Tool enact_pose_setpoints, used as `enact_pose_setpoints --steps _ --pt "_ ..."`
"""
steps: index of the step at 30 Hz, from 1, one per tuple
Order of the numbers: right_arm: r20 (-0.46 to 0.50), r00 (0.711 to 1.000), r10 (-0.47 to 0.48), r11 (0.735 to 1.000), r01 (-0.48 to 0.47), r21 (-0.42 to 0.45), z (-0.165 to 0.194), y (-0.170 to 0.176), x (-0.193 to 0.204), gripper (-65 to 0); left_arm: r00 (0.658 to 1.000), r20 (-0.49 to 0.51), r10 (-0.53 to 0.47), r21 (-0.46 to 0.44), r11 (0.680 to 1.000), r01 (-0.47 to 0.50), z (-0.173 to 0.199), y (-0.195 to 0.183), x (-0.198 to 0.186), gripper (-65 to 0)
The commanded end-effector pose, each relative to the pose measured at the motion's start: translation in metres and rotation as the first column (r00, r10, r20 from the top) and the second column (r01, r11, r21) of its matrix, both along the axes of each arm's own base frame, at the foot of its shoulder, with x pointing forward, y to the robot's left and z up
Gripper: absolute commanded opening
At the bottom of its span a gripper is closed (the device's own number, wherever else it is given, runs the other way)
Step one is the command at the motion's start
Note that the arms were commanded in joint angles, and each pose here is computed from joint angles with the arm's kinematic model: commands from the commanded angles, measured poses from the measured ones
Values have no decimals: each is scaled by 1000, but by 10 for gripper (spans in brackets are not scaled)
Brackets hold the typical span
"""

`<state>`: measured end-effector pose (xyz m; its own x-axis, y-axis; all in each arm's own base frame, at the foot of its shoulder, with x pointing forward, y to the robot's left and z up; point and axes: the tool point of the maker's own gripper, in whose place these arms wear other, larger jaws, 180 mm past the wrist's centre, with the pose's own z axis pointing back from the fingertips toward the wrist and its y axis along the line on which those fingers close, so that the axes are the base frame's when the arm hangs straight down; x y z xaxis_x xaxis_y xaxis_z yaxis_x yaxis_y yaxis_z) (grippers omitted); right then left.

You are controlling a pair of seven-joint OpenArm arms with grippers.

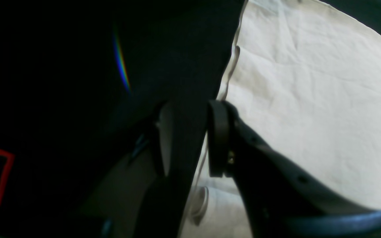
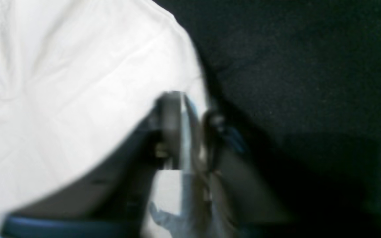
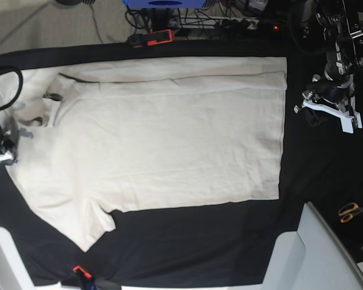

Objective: Fold the T-shirt properly
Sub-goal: 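Lower the right gripper onto the collar area and pinch the fabric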

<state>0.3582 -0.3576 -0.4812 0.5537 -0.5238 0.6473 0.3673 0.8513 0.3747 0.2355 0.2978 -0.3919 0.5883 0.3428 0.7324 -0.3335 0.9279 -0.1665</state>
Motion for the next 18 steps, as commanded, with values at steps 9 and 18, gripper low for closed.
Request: enact_pose_setpoints --steps 9,18 --pt "53 999 -9 1000 10 -27 19 -18 10 -645 999 38 -5 15 1000 4 10 2 6 -476" --pt "58 989 139 987 -133 -87 29 0 -3 -645 999 38 -5 16 1000 5 10 2 6 -476"
